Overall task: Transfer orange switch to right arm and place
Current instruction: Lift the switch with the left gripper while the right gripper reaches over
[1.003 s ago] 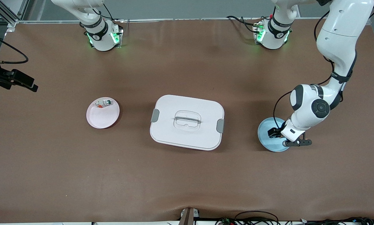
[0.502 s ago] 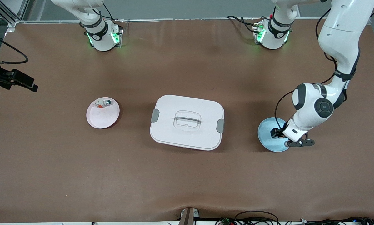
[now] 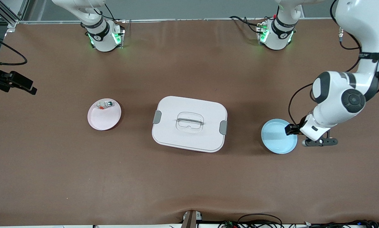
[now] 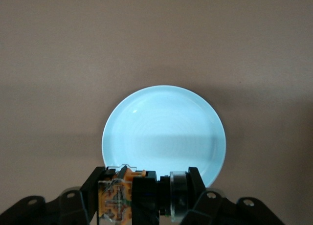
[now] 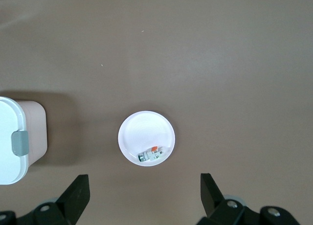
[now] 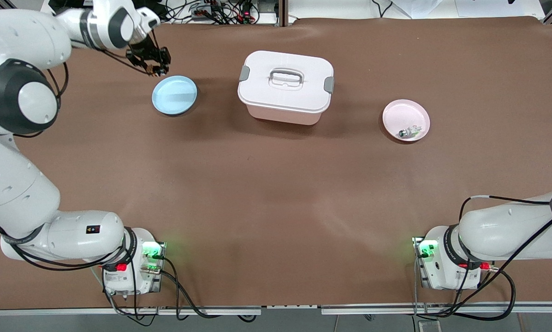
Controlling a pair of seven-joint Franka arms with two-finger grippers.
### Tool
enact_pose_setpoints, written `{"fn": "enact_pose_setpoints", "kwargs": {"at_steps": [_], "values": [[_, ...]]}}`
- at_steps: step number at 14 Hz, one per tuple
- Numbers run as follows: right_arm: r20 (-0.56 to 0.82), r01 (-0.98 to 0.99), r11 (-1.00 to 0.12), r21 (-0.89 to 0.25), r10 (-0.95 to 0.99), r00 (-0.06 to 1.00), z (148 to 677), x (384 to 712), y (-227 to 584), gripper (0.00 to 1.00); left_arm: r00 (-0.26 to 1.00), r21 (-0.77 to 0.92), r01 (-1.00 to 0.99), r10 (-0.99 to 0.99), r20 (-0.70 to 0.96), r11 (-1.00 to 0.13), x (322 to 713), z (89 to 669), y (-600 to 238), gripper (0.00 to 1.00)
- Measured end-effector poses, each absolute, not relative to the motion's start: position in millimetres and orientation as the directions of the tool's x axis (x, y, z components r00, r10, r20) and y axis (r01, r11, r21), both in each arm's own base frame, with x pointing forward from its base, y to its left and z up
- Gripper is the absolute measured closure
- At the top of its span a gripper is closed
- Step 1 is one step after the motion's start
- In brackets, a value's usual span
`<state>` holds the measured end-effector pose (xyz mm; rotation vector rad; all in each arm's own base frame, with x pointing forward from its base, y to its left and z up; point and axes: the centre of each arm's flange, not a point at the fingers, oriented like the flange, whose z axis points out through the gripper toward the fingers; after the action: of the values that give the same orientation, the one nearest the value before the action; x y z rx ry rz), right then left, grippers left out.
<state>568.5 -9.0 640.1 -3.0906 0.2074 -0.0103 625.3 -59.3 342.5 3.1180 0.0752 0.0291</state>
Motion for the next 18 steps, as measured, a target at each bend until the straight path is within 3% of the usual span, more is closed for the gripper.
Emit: {"fn": "enact_pose_setpoints", "kwargs": {"at_steps": [10, 14, 18], "values": [[0.017, -0.051, -0.997, -0.059, -0.052, 0.998, 646.1, 566.7, -34.1, 0.0, 0.919, 0.151, 0.392, 0.38, -0.103, -0.908, 611.8, 452.1, -183.5, 0.28], [-0.051, -0.052, -0.996, -0.068, -0.049, 0.998, 639.7, 560.2, -22.8, 0.0, 0.809, 0.21, 0.587, 0.553, -0.201, -0.782, 599.8, 477.5, -236.2, 0.28], [-0.102, -0.109, -0.974, -0.199, -0.09, 0.991, 625.8, 558.6, 0.6, 0.0, 0.588, 0.159, 0.807, 0.751, -0.301, -0.569, 587.6, 492.3, -299.9, 0.28]]}}
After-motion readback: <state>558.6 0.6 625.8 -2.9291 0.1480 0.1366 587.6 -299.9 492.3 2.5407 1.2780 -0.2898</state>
